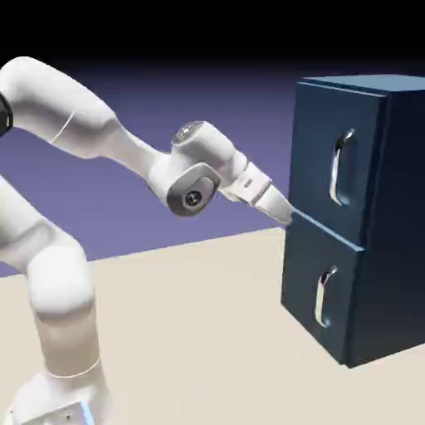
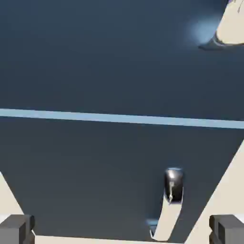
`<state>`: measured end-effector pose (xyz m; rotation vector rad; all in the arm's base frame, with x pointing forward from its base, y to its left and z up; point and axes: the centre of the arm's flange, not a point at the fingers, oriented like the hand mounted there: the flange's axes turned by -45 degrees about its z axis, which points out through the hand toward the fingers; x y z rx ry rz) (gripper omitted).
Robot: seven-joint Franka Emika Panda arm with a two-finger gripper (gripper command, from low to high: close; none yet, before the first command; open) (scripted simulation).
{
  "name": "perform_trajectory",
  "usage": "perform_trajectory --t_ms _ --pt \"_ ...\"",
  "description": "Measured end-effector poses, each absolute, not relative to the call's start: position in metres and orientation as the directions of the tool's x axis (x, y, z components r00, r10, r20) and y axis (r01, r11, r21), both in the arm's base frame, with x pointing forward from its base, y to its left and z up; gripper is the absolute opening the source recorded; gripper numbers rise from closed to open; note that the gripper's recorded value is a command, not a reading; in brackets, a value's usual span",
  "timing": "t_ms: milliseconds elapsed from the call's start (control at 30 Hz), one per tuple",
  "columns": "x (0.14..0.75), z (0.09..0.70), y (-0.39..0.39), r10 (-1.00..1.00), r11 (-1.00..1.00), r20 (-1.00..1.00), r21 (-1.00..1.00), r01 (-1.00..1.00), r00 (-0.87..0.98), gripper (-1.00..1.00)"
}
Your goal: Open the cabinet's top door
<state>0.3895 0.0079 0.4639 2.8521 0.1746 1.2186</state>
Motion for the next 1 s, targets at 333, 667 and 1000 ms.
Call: perform_trajectory --t_ms 333,667,1000 --pt "0.385 0.505 0.028 0.597 -0.802 0.636 0.452 0.39 0.49 1.0" --pt "0.376 0.533 0.034 0.908 -0.419 0.365 0.757 0.502 0.207 1.0" --pt "0.369 0.547 0.025 0.999 0.043 -0.03 0.898 0.438 -0.037 1.0"
